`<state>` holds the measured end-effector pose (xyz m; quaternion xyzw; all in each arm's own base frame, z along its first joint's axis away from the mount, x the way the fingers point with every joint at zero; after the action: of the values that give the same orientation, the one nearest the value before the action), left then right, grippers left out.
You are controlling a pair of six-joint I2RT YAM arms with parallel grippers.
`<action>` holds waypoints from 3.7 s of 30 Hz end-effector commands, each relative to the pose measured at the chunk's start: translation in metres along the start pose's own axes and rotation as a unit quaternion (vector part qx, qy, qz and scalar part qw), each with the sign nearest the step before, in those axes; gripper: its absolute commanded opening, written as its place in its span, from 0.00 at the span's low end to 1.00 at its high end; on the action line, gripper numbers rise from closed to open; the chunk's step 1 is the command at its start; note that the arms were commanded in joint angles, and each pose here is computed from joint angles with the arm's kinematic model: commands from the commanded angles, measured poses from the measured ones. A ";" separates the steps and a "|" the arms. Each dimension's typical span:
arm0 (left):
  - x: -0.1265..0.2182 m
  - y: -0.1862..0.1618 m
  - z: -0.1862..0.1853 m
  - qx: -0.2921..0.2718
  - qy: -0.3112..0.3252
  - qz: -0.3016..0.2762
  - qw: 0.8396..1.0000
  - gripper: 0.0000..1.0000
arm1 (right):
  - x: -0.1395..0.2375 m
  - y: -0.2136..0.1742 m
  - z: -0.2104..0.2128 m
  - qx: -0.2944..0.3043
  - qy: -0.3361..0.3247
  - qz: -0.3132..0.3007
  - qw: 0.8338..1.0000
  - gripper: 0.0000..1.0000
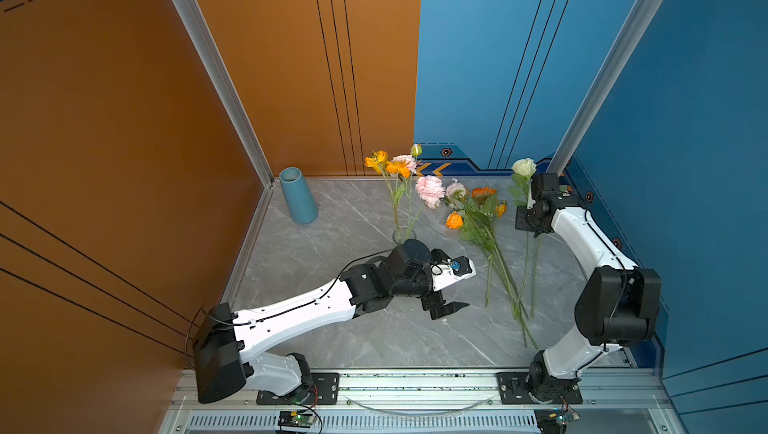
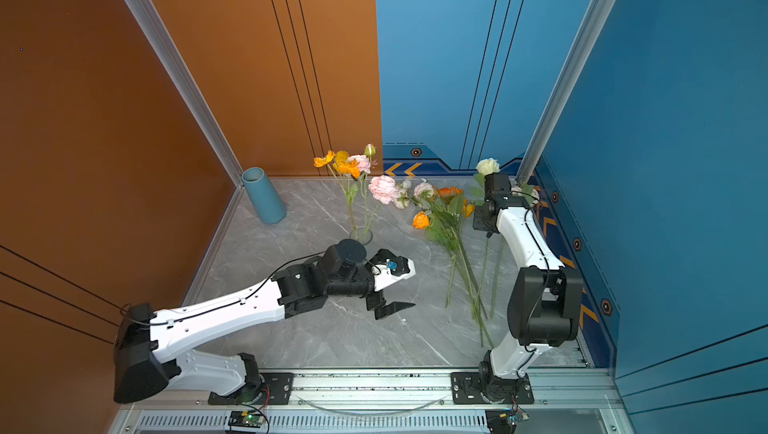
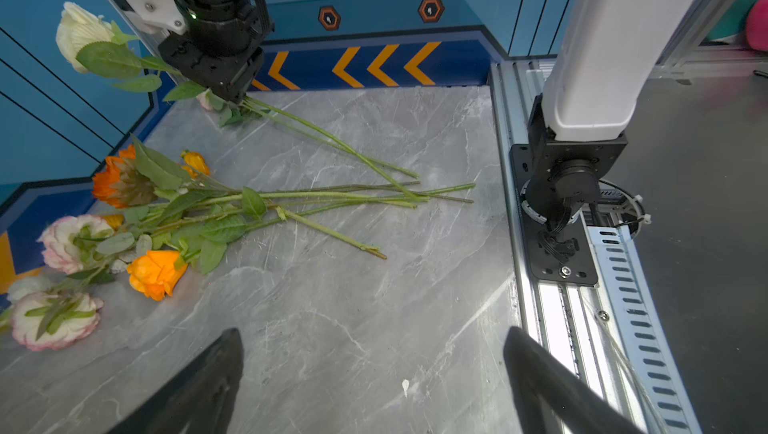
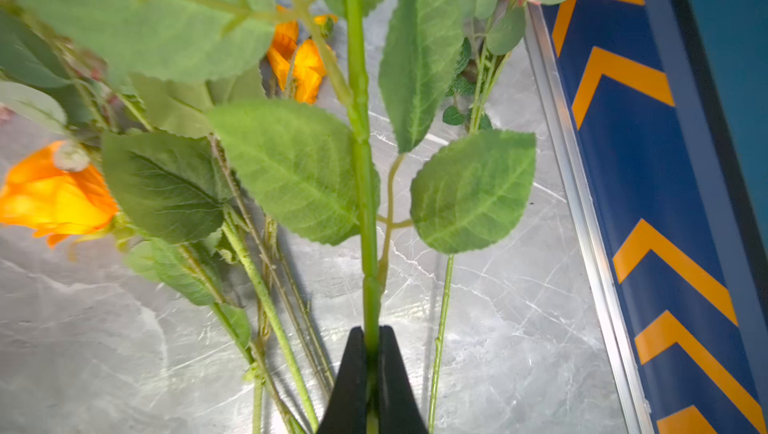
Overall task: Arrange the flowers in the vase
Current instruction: 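Carry the white rose toward the vase while the left gripper moves beside it, then lower the white rose stem into the glass vase with the right gripper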
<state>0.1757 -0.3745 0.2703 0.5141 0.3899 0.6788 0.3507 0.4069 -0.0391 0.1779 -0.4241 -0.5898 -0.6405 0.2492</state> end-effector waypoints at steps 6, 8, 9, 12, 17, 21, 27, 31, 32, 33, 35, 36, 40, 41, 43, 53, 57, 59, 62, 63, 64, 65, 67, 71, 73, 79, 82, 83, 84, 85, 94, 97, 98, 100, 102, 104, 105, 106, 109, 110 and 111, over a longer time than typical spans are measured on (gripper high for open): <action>0.081 0.032 0.031 -0.041 0.050 -0.109 0.992 0.98 | 0.104 0.017 0.028 -0.045 0.084 -0.148 0.984 0.00; 0.093 0.027 0.045 -0.049 0.098 -0.111 0.988 0.98 | 0.134 0.020 0.042 -0.054 0.128 -0.191 0.972 0.00; 0.097 0.023 0.049 -0.050 0.114 -0.103 0.987 0.98 | 0.147 0.020 0.048 -0.056 0.147 -0.208 0.965 0.00; 0.112 0.006 0.058 -0.026 0.160 -0.072 0.984 0.98 | 0.189 0.019 0.063 -0.053 0.196 -0.256 0.945 0.00; 0.143 -0.026 0.057 -0.004 0.210 -0.059 0.976 0.98 | 0.243 0.017 0.083 -0.021 0.252 -0.327 0.911 0.00; 0.156 -0.037 0.066 0.025 0.247 -0.086 0.965 0.98 | 0.276 0.016 0.102 0.010 0.291 -0.382 0.877 0.00; 0.164 -0.049 0.066 0.060 0.250 -0.065 0.964 0.98 | 0.330 0.008 0.131 0.062 0.332 -0.455 0.824 0.00; 0.173 -0.058 0.048 0.071 0.235 -0.057 0.968 0.98 | 0.361 0.007 0.151 0.099 0.342 -0.481 0.801 0.00; 0.173 -0.060 0.047 0.075 0.236 -0.056 0.967 0.98 | 0.368 0.005 0.159 0.109 0.351 -0.483 0.795 0.00; 0.173 -0.062 0.048 0.078 0.241 -0.058 0.966 0.98 | 0.374 0.004 0.167 0.118 0.358 -0.487 0.788 0.00; 0.173 -0.061 0.049 0.080 0.244 -0.063 0.964 0.98 | 0.387 0.005 0.180 0.126 0.371 -0.501 0.772 0.00; 0.173 -0.061 0.050 0.081 0.246 -0.063 0.964 0.98 | 0.395 0.005 0.188 0.132 0.379 -0.511 0.760 0.00; 0.177 -0.062 0.055 0.084 0.258 -0.064 0.960 0.98 | 0.420 0.005 0.215 0.144 0.402 -0.545 0.722 0.00; 0.177 -0.062 0.055 0.084 0.258 -0.065 0.960 0.98 | 0.424 0.006 0.220 0.143 0.406 -0.552 0.715 0.00; 0.177 -0.062 0.055 0.084 0.259 -0.065 0.960 0.98 | 0.427 0.007 0.235 0.146 0.412 -0.561 0.703 0.00; 0.177 -0.066 0.060 0.089 0.267 -0.060 0.958 0.98 | 0.429 0.023 0.266 0.141 0.394 -0.585 0.695 0.00; 0.178 -0.065 0.061 0.091 0.268 -0.064 0.957 0.98 | 0.420 0.024 0.275 0.144 0.390 -0.583 0.698 0.00; 0.179 -0.065 0.062 0.092 0.270 -0.064 0.956 0.98 | 0.412 0.023 0.281 0.147 0.387 -0.580 0.702 0.00; 0.178 -0.066 0.063 0.093 0.270 -0.063 0.956 0.98 | 0.400 0.021 0.289 0.152 0.384 -0.572 0.709 0.00; 0.178 -0.067 0.063 0.094 0.270 -0.061 0.956 0.98 | 0.395 0.020 0.291 0.154 0.382 -0.569 0.712 0.00; 0.178 -0.067 0.063 0.095 0.269 -0.061 0.957 0.98 | 0.391 0.019 0.294 0.157 0.380 -0.566 0.715 0.00; 0.178 -0.067 0.063 0.094 0.269 -0.063 0.957 0.98 | 0.388 0.019 0.296 0.160 0.379 -0.564 0.716 0.00; 0.178 -0.066 0.063 0.094 0.269 -0.064 0.956 0.98 | 0.378 0.015 0.303 0.176 0.381 -0.556 0.717 0.00; 0.179 -0.065 0.063 0.095 0.266 -0.068 0.957 0.98 | 0.360 -0.005 0.323 0.248 0.394 -0.546 0.697 0.00; 0.180 -0.064 0.063 0.096 0.265 -0.072 0.957 0.98 | 0.353 -0.015 0.329 0.282 0.394 -0.545 0.684 0.00; 0.182 -0.063 0.067 0.103 0.265 -0.082 0.955 0.98 | 0.329 -0.022 0.334 0.322 0.424 -0.509 0.677 0.00; 0.182 -0.064 0.068 0.109 0.263 -0.084 0.955 0.98 | 0.318 -0.030 0.340 0.345 0.449 -0.486 0.666 0.00; 0.182 -0.064 0.068 0.110 0.260 -0.084 0.956 0.98 | 0.313 -0.034 0.343 0.353 0.455 -0.478 0.663 0.00; 0.182 -0.063 0.067 0.110 0.256 -0.087 0.956 0.98 | 0.309 -0.036 0.345 0.359 0.460 -0.474 0.660 0.00; 0.182 -0.063 0.066 0.111 0.252 -0.088 0.957 0.98 | 0.305 -0.039 0.348 0.362 0.464 -0.469 0.658 0.00; 0.184 -0.055 0.070 0.111 0.246 -0.109 0.957 0.98 | 0.281 -0.059 0.368 0.384 0.492 -0.444 0.643 0.00; 0.183 -0.056 0.071 0.115 0.242 -0.109 0.957 0.98 | 0.270 -0.063 0.370 0.386 0.487 -0.437 0.650 0.00; 0.182 -0.056 0.071 0.117 0.240 -0.108 0.958 0.98 | 0.266 -0.064 0.370 0.388 0.484 -0.433 0.654 0.00; 0.181 -0.057 0.072 0.120 0.236 -0.105 0.958 0.98 | 0.257 -0.066 0.370 0.392 0.477 -0.425 0.662 0.00; 0.180 -0.057 0.072 0.122 0.233 -0.105 0.959 0.98 | 0.249 -0.068 0.368 0.395 0.470 -0.418 0.669 0.00; 0.180 -0.057 0.072 0.122 0.233 -0.107 0.959 0.98 | 0.243 -0.071 0.367 0.396 0.468 -0.413 0.673 0.00; 0.180 -0.056 0.072 0.121 0.233 -0.108 0.959 0.98 | 0.240 -0.072 0.368 0.398 0.468 -0.409 0.675 0.01; 0.180 -0.056 0.072 0.121 0.233 -0.108 0.959 0.98 | 0.238 -0.073 0.368 0.398 0.468 -0.406 0.677 0.02; 0.180 -0.057 0.072 0.122 0.233 -0.107 0.959 0.98 | 0.231 -0.076 0.370 0.402 0.466 -0.395 0.681 0.04; 0.179 -0.057 0.072 0.123 0.232 -0.106 0.959 0.98 | 0.228 -0.077 0.371 0.403 0.466 -0.392 0.683 0.04; 0.179 -0.058 0.073 0.123 0.233 -0.106 0.959 0.98 | 0.226 -0.078 0.371 0.403 0.466 -0.389 0.685 0.06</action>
<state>0.2110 -0.1774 0.3050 0.3351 0.5898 0.6931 0.2437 0.3143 0.3749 0.3224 0.3555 -0.7032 -0.5042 0.3535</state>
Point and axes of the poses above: each gripper's point midway between its finger pads, its own x axis back along the fingers, its own z axis along the line the jaws close on, y = z × x, the point moved 1 cm from there along x, back along the fingers, and after that the axes turned 1 degree about -x, right-handed, at the moved point
